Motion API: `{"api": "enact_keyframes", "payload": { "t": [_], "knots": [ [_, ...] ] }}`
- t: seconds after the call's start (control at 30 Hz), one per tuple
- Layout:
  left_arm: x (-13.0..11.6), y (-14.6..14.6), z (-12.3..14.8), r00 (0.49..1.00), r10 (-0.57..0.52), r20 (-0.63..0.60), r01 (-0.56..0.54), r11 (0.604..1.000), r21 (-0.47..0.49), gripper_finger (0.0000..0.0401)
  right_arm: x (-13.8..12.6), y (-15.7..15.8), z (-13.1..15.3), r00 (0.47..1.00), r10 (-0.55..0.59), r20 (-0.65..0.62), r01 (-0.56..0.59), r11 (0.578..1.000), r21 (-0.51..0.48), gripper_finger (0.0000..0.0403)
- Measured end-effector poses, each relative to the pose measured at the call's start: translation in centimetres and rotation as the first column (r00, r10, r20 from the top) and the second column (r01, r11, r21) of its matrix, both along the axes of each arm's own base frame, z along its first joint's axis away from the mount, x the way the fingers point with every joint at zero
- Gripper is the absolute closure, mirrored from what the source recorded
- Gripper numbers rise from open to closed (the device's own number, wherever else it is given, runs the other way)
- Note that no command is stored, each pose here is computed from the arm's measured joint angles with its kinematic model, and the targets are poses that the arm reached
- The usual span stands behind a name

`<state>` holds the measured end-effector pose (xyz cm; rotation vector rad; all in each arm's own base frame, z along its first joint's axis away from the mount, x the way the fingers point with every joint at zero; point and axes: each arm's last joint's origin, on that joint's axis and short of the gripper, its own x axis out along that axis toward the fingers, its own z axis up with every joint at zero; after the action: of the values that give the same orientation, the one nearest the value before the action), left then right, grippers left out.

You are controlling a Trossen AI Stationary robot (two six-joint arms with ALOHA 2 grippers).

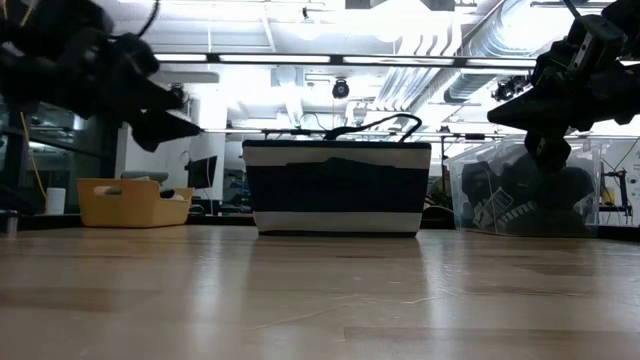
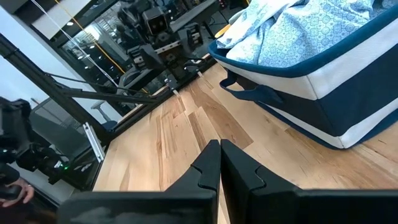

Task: Pick & Place Cloths
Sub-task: Return to Home Position

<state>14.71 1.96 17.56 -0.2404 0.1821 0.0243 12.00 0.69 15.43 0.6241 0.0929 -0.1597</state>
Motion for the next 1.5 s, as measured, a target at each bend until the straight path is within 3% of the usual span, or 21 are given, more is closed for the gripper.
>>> {"api": "enact_keyframes", "payload": {
  "t": [0.27,0.43,0.73,1.5],
  "knots": [
    [-2.6,-0.8,-0.3,0.984,-0.126,0.125,0.127,0.992,0.005,0.0116,0.0,0.0,0.0,1.000,0.000,-0.001,0.000,1.000,0.000,0.0400],
    [-3.5,-0.9,-0.6,0.977,-0.123,0.172,0.120,0.992,0.025,0.0116,0.0,0.0,0.0,1.000,0.000,0.000,0.000,1.000,0.000,0.0400],
    [-4.4,-1.1,-1.2,0.984,-0.120,0.130,0.119,0.993,0.014,0.0116,0.0,0.0,0.0,1.000,0.000,0.000,0.000,1.000,0.000,0.0400],
    [-4.7,-1.1,-0.8,0.977,-0.115,0.180,0.114,0.993,0.019,0.0116,0.0,0.0,0.0,1.000,0.000,0.000,0.000,1.000,0.000,0.0400]
  ]
}}
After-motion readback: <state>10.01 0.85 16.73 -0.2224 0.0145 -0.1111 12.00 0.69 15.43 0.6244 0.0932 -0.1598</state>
